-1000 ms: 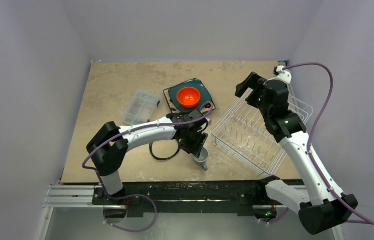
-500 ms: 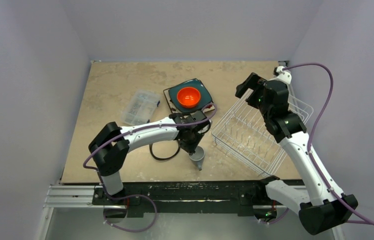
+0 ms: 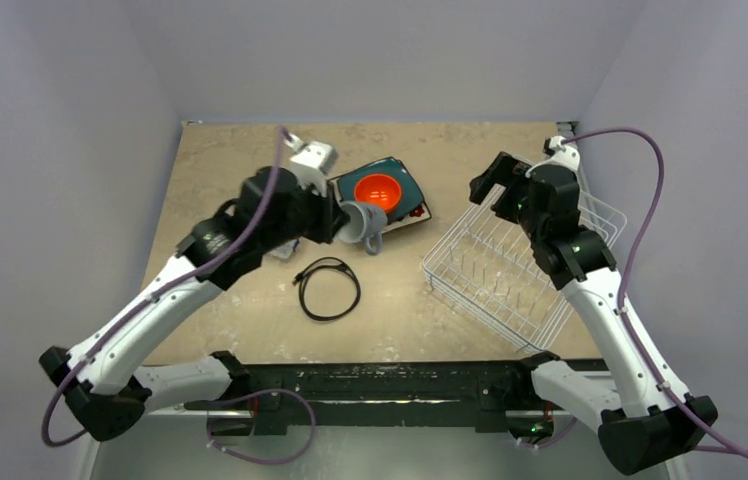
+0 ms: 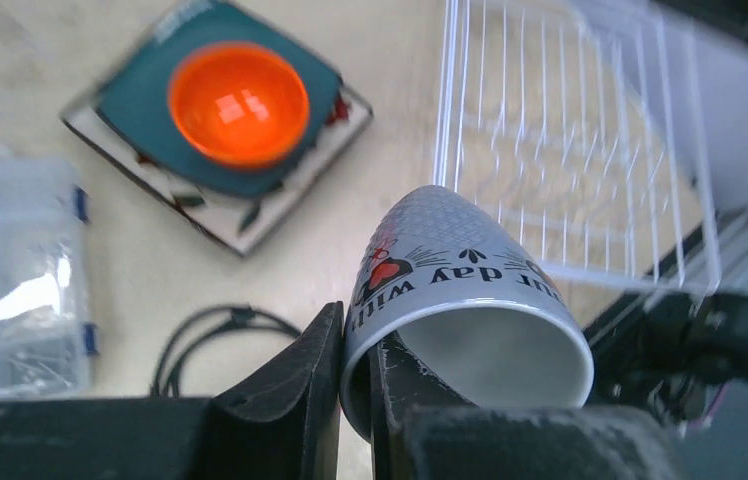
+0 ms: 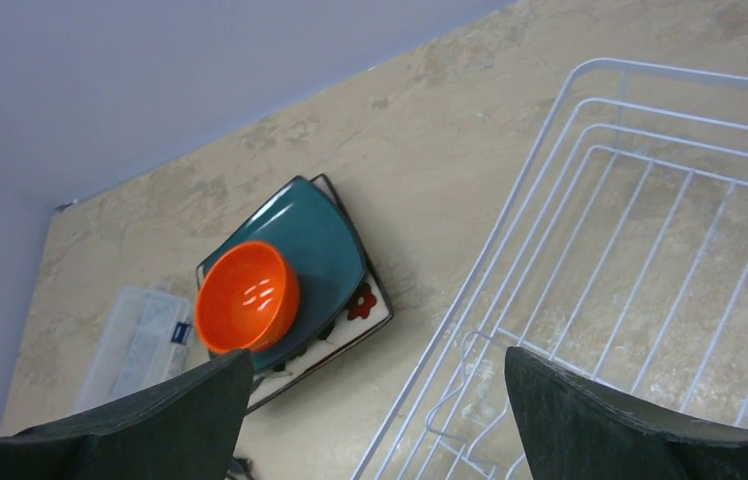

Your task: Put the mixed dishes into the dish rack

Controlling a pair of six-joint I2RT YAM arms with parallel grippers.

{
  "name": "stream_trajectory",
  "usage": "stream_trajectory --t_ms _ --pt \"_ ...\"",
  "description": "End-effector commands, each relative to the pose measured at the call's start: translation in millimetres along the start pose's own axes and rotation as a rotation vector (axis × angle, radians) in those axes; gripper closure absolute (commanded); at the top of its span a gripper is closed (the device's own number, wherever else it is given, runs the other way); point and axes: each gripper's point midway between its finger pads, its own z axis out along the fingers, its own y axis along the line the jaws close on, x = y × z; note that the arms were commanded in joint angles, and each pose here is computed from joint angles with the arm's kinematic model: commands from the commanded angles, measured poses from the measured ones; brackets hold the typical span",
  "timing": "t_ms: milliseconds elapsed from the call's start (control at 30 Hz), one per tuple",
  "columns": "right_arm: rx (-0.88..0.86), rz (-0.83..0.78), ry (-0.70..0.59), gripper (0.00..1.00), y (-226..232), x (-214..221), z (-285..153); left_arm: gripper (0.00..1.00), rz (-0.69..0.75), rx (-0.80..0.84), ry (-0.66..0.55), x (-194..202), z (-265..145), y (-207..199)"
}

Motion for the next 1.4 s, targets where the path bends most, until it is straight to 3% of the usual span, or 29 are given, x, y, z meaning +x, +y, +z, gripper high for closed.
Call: stream_trajectory --t_ms 0,100,267,533,667,867,1100,1367 --pt "-0.212 -0.043 0.087 0.01 31.6 19.2 -8.3 1.0 -0.054 0.062 -0.315 -91.6 -40.1 4.9" --pt "-0.513 -0.049 0.186 0.01 75.9 44.3 -23.0 1.0 -0.108 0.114 -0.429 -107.7 -55.6 14.9" --pt "-0.872 0.035 0.277 0.01 133.5 74.1 -52.1 1.0 -0.16 0.269 -0.51 -91.2 -50.4 20.6" --pt "-1.173 0.083 0.422 0.01 212.5 135.7 -87.2 1.0 -0.154 0.254 -0.57 -98.8 -64.8 32.2" --pt "-1.331 0.174 0.405 0.01 233.5 132.7 -115.6 1.0 -0.119 0.216 -0.583 -97.0 -72.7 35.8" --pt "-1.451 0.309 0.393 0.01 254.0 110.2 -147.2 1.0 -0.085 0.194 -0.611 -96.4 -79.5 38.2" --pt "-1.411 0.449 0.428 0.01 264.1 93.2 -145.5 1.0 -0.07 0.22 -0.626 -97.1 -80.2 34.2" --pt "-1.393 0.526 0.4 0.2 263.9 84.1 -140.8 1.0 -0.081 0.267 -0.615 -96.1 -72.1 29.0"
